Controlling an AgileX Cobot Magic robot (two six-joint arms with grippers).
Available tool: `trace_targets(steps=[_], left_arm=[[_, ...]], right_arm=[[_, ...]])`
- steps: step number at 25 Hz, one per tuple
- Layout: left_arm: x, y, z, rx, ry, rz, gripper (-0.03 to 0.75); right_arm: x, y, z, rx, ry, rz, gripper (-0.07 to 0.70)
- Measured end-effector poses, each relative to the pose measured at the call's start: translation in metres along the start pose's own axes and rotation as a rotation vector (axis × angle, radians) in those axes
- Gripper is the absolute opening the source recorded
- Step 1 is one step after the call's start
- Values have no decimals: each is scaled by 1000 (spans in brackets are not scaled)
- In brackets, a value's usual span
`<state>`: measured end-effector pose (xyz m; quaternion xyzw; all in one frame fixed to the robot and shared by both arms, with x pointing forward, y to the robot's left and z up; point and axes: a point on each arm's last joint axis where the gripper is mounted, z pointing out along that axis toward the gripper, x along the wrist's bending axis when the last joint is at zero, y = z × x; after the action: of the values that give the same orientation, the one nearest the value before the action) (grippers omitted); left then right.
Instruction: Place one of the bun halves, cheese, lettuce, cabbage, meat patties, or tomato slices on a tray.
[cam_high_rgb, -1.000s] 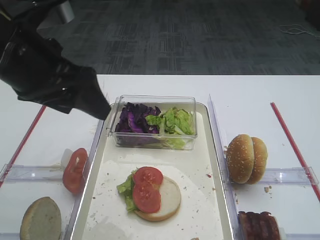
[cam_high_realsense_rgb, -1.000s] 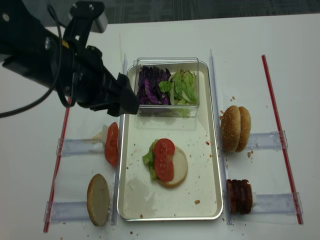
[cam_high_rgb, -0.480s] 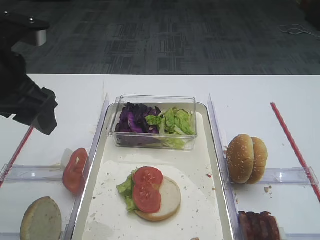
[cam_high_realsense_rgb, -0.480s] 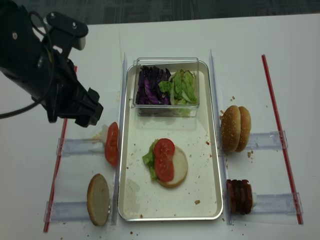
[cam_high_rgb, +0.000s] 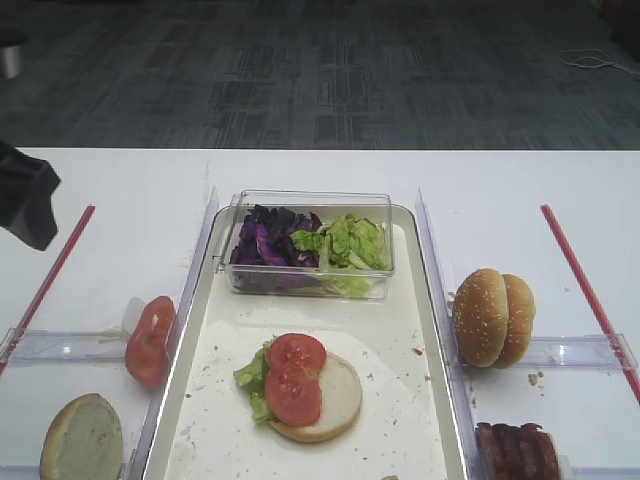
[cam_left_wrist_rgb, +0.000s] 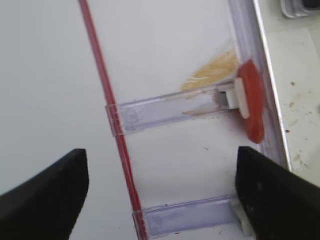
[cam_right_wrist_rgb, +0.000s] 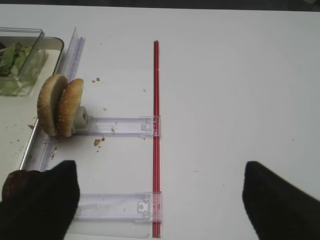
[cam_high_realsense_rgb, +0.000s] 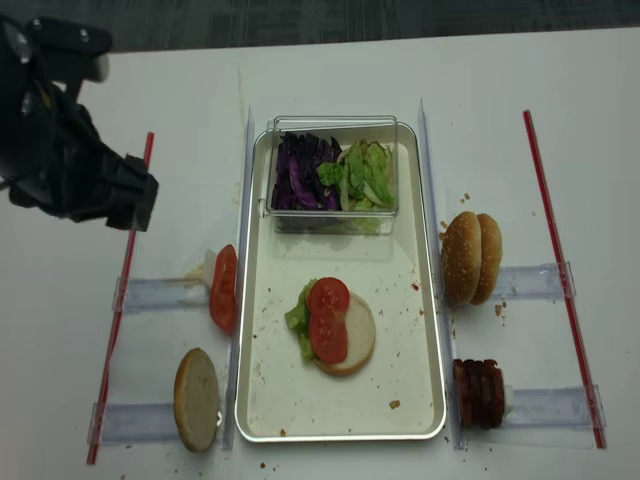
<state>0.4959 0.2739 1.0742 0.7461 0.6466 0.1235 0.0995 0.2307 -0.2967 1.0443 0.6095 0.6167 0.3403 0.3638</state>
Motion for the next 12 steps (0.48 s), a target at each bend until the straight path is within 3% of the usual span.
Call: trace_targets(steps=[6,9,12], left_arm=[[47,-7,1,21,59,-178,587],[63,-13,0,37,86,-239,587],[69,-16,0,52,97,-266,587]], right_arm=[[0,0,0,0,0,0,685],[0,0,0,0,0,-2,685],[0,0,0,0,0,-2,685]])
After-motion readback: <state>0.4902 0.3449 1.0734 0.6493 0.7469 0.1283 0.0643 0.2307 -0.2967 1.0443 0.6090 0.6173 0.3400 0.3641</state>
